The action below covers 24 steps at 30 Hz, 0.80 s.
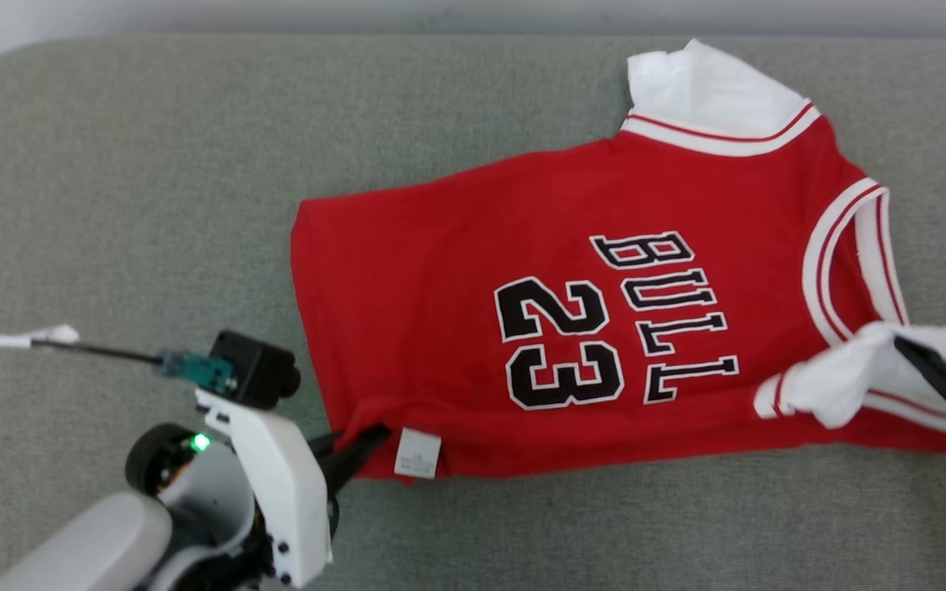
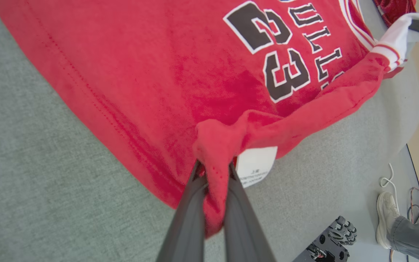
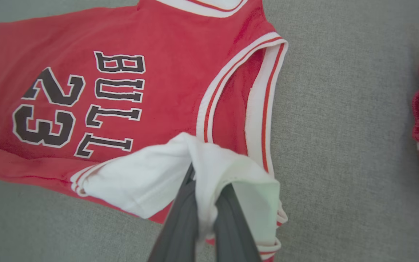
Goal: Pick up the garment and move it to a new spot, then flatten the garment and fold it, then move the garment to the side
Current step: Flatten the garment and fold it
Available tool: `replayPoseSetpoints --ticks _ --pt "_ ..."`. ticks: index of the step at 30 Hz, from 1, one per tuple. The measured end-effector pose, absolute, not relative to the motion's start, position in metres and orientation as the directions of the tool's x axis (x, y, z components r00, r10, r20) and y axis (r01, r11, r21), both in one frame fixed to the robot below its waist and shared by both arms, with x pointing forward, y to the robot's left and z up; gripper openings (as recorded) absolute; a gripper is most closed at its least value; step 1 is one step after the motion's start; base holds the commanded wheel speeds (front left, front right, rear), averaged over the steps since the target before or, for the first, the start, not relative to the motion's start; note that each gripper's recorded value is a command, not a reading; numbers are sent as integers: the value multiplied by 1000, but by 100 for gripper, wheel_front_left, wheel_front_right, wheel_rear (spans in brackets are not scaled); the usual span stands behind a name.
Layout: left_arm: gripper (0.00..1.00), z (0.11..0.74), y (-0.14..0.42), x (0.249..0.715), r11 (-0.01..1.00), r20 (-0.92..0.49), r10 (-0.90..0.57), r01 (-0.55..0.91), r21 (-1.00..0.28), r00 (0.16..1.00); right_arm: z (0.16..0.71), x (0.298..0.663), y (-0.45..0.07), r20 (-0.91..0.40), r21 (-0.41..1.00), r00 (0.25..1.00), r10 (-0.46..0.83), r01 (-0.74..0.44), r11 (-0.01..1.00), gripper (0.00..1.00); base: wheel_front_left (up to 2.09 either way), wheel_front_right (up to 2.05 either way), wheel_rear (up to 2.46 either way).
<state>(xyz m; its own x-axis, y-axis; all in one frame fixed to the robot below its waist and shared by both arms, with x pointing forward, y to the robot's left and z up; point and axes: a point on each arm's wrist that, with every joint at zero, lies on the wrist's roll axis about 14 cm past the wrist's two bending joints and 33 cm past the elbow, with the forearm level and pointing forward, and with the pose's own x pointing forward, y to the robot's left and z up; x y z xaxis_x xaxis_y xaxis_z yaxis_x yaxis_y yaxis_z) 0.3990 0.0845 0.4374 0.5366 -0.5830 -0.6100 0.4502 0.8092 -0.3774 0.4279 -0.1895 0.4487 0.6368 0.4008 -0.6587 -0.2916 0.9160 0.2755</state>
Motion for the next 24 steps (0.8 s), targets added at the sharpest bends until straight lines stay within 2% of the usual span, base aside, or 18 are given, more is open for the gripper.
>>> replayPoseSetpoints --ticks 3,4,5,6,7,8,9,10,15,19,24 --pt "0 428 91 416 824 -634 -563 417 -384 529 443 452 -181 -658 270 632 409 -309 912 0 0 0 0" --pt "0 423 93 419 827 -644 -559 409 -385 522 441 459 -178 -659 268 631 409 -311 912 12 0 0 0" --pt "0 420 94 422 829 -651 -555 406 -384 518 438 465 -176 -659 262 632 408 -315 912 48 0 0 0" --pt "0 417 95 426 834 -656 -549 398 -383 518 436 470 -174 -657 256 635 406 -318 913 100 0 0 0" --pt "32 414 97 428 838 -662 -543 391 -382 517 434 475 -172 -655 246 639 404 -325 913 100 0 0 0" --pt "32 410 97 428 840 -672 -539 386 -382 507 435 480 -172 -640 246 655 402 -321 915 100 0 0 0" --pt "87 407 98 428 843 -678 -535 380 -381 504 436 485 -171 -621 250 673 401 -314 916 100 0 0 0" --pt "100 407 100 429 849 -680 -525 368 -379 512 437 487 -169 -614 247 680 401 -317 916 100 0 0 0" --pt "100 417 108 425 864 -648 -504 317 -392 572 457 485 -172 -535 232 747 394 -318 919 100 0 0 0" --pt "100 432 120 412 880 -612 -472 299 -370 634 470 464 -185 -502 221 778 377 -306 926 100 0 0 0" --pt "100 456 102 393 861 -531 -501 333 -384 684 469 433 -210 -518 183 794 319 -261 948 100 0 0 0"
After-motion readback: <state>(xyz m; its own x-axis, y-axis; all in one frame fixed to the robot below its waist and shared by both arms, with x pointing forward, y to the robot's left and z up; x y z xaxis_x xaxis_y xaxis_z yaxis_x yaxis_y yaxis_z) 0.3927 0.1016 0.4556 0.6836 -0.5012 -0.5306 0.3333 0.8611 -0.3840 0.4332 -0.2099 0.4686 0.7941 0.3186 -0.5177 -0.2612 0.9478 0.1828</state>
